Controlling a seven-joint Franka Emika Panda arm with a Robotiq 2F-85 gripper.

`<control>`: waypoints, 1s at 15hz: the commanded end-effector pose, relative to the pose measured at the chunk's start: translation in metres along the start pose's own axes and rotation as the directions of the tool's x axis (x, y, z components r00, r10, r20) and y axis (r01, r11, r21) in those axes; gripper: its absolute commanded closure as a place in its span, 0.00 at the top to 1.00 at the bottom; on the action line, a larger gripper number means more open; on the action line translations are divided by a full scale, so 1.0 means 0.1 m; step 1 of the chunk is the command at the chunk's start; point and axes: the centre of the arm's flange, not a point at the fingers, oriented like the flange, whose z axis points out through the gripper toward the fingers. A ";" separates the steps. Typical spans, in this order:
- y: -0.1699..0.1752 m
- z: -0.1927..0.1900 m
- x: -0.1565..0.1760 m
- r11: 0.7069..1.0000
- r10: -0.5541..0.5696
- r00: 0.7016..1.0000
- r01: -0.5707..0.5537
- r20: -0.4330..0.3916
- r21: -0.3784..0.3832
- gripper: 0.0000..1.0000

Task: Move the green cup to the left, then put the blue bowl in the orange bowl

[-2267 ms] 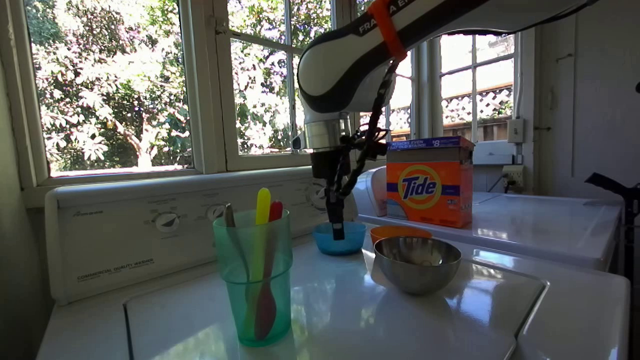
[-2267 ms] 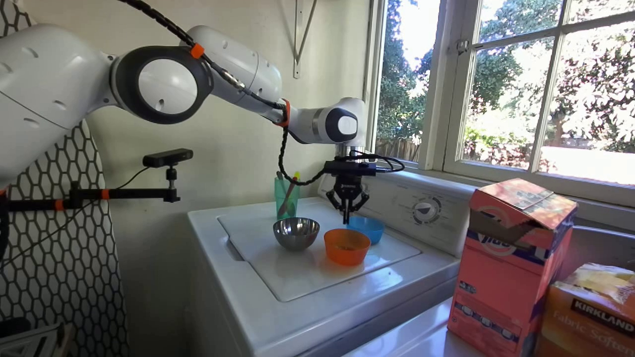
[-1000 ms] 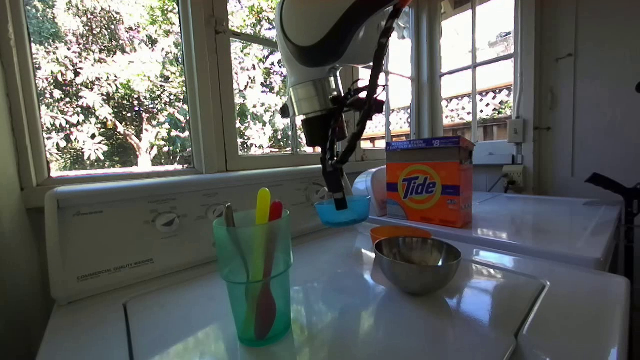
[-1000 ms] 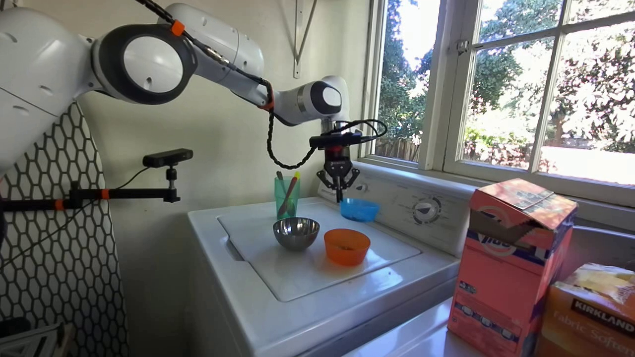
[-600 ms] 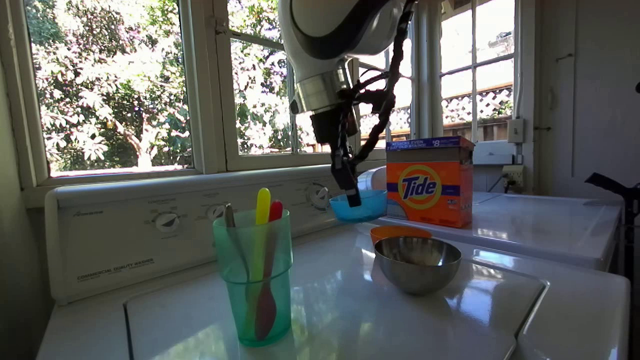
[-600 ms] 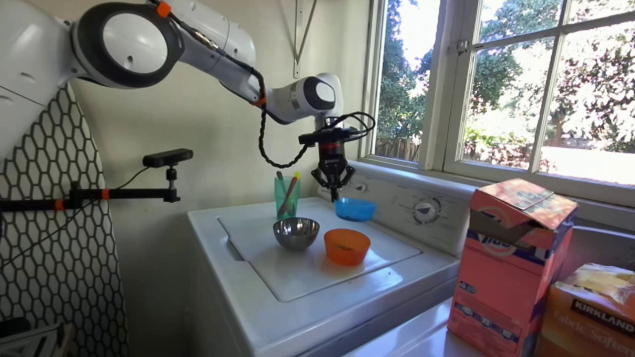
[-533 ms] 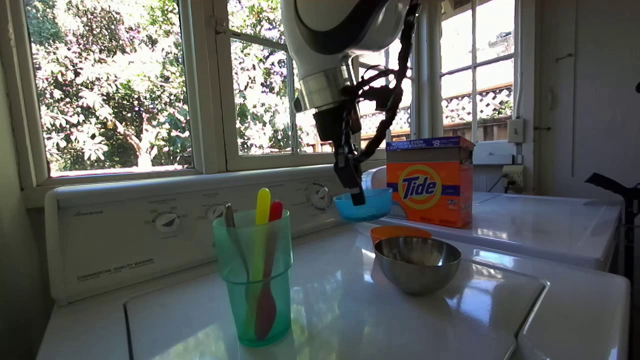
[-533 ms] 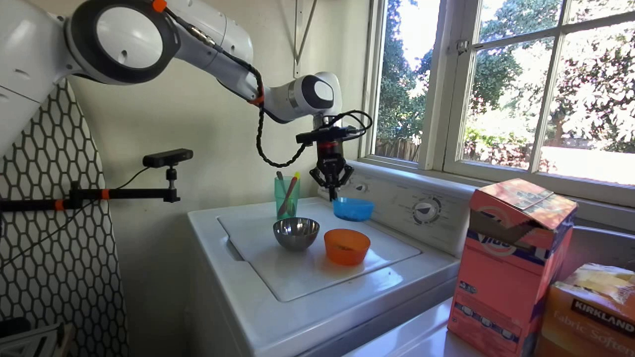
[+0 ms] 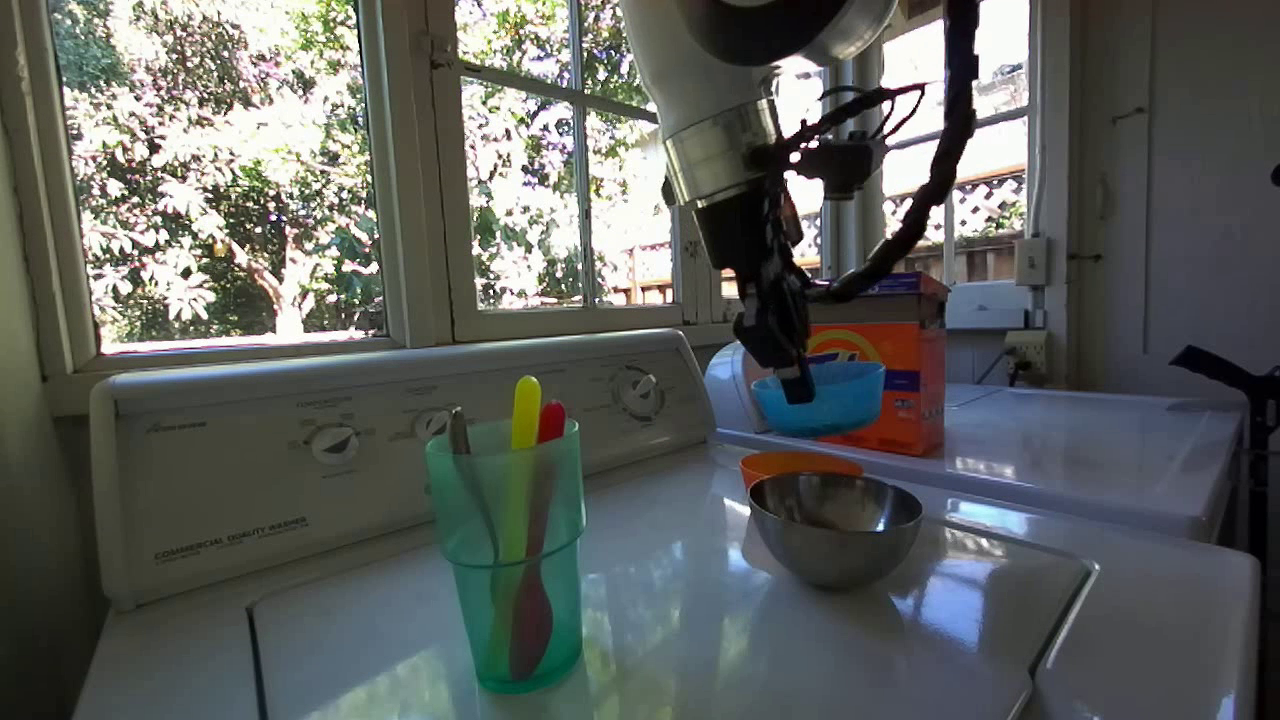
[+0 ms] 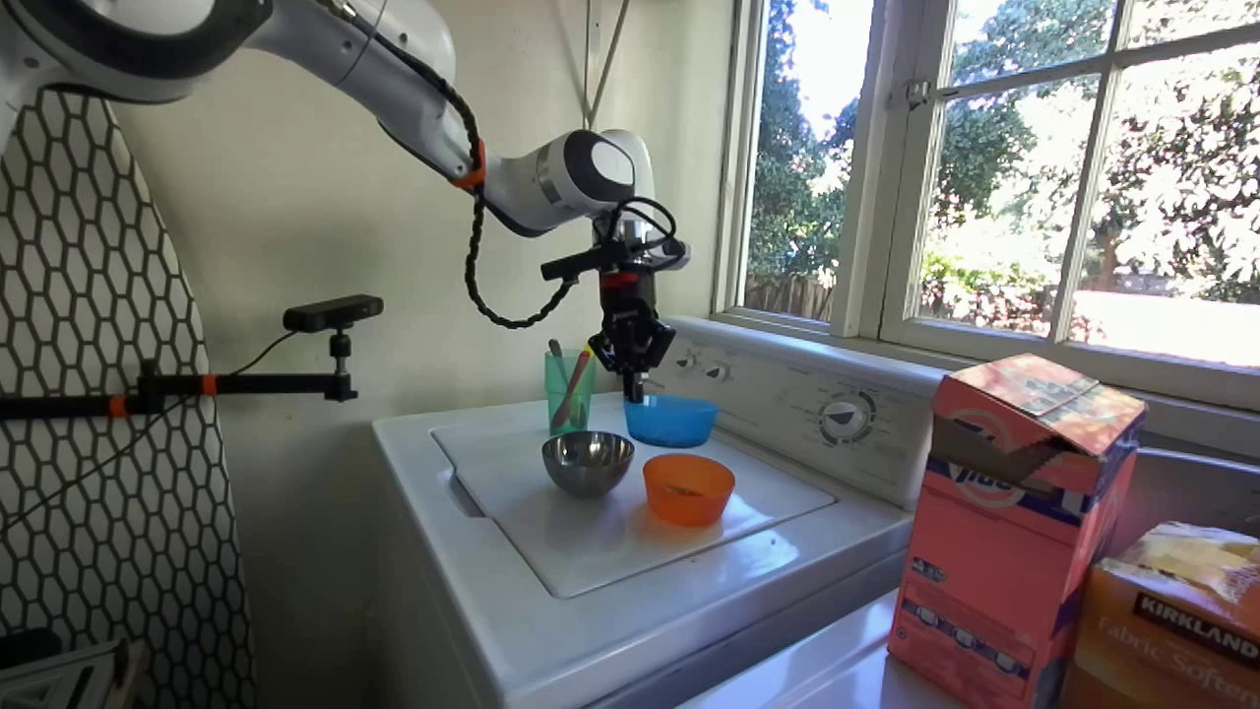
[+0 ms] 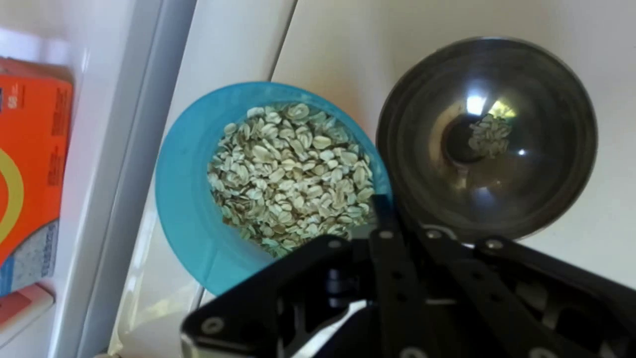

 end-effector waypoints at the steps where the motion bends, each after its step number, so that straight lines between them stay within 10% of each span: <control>1: 0.02 0.05 -0.05 1.000 0.022 1.000 -0.022 0.010 0.001 0.04; 15: 0.26 0.45 0.37 0.999 0.032 0.999 -0.031 -0.031 0.032 0.01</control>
